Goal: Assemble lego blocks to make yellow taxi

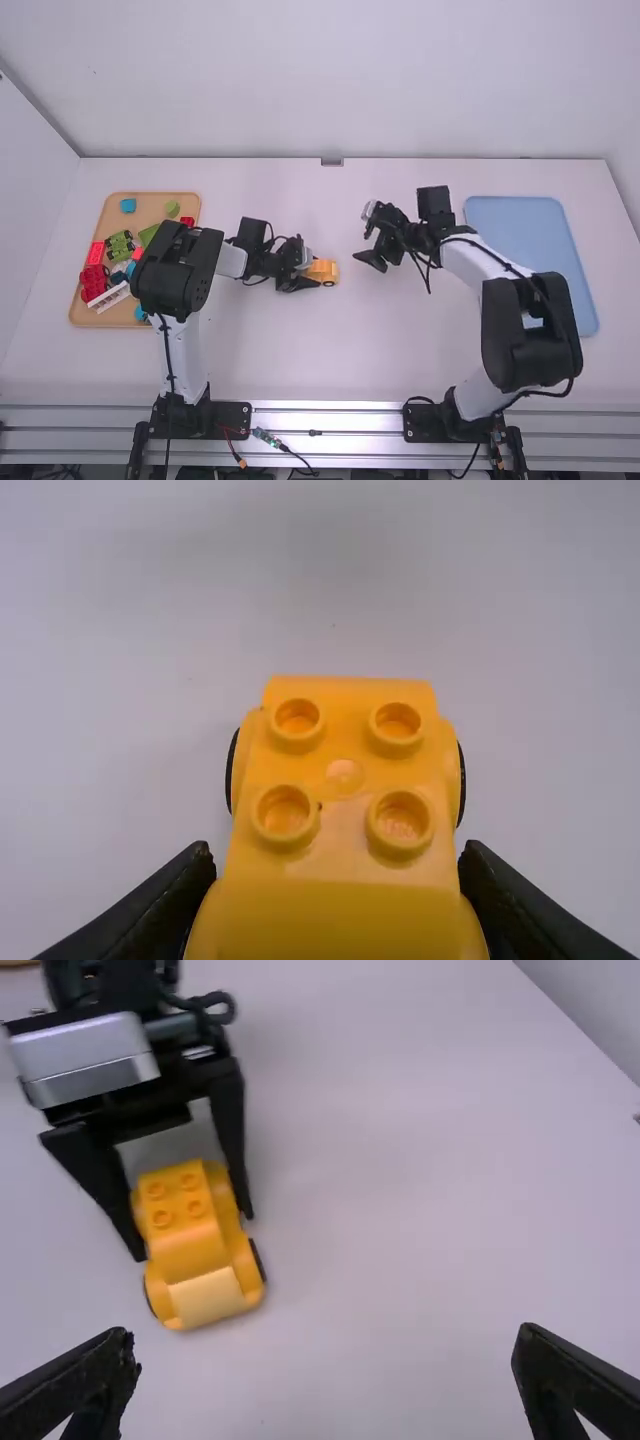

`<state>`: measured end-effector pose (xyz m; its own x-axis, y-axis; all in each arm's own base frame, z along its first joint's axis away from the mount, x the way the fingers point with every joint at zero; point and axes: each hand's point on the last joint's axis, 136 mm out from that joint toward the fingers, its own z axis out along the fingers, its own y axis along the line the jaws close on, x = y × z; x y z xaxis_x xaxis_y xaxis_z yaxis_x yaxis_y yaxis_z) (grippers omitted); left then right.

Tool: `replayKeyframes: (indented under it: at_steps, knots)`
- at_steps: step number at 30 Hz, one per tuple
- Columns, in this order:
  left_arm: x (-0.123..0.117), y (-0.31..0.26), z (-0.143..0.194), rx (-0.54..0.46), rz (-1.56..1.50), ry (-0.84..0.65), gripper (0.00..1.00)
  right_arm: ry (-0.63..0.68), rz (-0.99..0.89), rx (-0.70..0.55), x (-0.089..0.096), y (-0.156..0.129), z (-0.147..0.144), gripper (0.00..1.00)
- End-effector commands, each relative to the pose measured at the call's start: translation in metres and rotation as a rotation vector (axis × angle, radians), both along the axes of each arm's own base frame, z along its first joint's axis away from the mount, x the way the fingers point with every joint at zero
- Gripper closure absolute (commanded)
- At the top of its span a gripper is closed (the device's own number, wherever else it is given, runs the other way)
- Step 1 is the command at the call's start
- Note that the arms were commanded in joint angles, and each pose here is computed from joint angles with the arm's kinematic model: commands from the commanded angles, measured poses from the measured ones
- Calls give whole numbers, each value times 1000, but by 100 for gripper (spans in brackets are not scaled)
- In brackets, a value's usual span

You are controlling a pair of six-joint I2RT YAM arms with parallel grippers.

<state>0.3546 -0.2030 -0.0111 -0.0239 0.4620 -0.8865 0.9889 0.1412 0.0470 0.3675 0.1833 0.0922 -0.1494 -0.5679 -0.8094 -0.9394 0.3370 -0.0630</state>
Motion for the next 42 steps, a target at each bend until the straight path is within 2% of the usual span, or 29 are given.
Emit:
replayKeyframes:
  at_steps: [1,2,3,4,6,12,17,22,29,33,36,42]
  knots:
    - [-3,16,-34,136,76,61,76,58,-116,-43,5,-14,-6,1]
    - [-2,18,-36,154,85,62,72,74,-123,-56,3,-17,-9,1]
    - [-2,19,-38,162,91,66,54,98,-130,-68,-1,-20,-14,1]
    - [-2,19,-38,162,91,66,54,98,-130,-68,-1,-20,-14,1]
    - [-2,18,-36,156,91,68,1,101,-109,-77,-9,-21,-23,1]
    - [2,17,-20,143,89,39,1,46,-40,18,-24,-12,-31,1]
    - [7,19,14,149,103,-7,1,-16,6,68,-32,0,-32,1]
    - [7,28,66,141,130,-52,1,-56,117,111,-48,23,-29,1]
    - [-2,61,120,106,207,-46,1,12,209,156,-39,51,-50,1]
    - [-2,79,134,68,246,-42,1,25,291,208,-36,65,-59,1]
    - [0,92,138,38,275,-30,1,11,397,276,-40,79,-64,1]
    - [0,104,135,32,308,-18,1,48,442,257,-47,100,-86,1]
